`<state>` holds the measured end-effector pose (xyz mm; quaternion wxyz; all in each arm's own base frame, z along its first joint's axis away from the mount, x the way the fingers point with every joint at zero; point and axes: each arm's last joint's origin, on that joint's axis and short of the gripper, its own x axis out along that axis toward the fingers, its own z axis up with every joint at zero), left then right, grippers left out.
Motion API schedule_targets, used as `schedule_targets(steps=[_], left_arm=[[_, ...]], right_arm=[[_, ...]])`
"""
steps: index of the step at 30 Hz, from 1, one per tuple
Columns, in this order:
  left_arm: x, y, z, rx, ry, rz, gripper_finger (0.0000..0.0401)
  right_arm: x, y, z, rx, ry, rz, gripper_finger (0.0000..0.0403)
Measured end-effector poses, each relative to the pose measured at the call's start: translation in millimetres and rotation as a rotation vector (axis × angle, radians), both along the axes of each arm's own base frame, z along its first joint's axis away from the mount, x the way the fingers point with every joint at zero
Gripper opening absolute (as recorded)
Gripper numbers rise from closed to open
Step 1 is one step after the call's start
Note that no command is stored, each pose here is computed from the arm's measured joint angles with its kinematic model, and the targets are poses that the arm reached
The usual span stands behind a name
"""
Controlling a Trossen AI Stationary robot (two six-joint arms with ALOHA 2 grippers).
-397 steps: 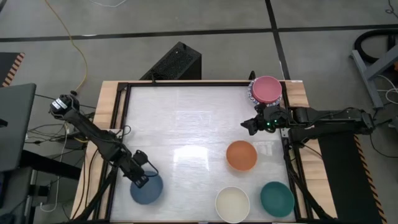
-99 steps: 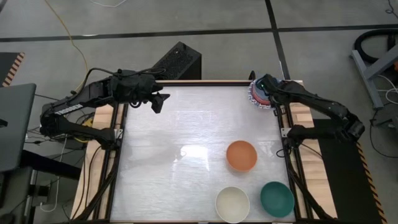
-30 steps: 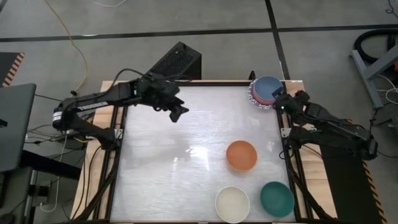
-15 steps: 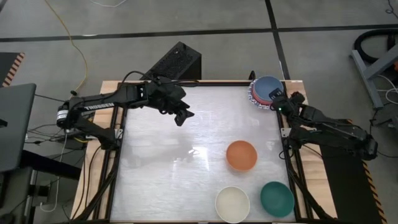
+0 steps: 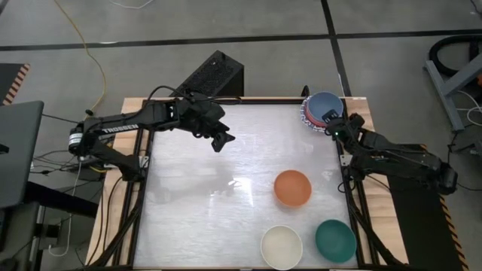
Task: Nest bowls inside each other
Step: Stack the blue bowl on top of the pink bowl, then stack the brown bowl on top of the blue bowl
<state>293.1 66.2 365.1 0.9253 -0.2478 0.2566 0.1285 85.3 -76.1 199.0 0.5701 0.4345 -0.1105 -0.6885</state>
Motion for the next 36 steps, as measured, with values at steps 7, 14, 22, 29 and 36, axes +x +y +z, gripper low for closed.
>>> schedule_targets(steps=[7,14,22,29,36], left_arm=[[1,0,2,0.032,-0.019,-0.016,0.0238],[19,2,-7,0.053,-0.044,-0.068,0.0238],[65,1,-50,0.028,-0.021,-0.172,0.0238],[96,-10,-95,0.024,0.053,-0.259,0.0238],[106,-17,-106,0.030,0.057,-0.236,0.0238]], right_arm=[[4,0,6,-0.033,-0.068,0.038,0.0009],[5,5,36,-0.177,-0.103,0.140,0.0010],[-5,21,81,-0.284,-0.010,0.321,0.0011],[-10,31,91,-0.255,0.056,0.466,0.0011],[-8,37,87,-0.226,0.043,0.516,0.0011]])
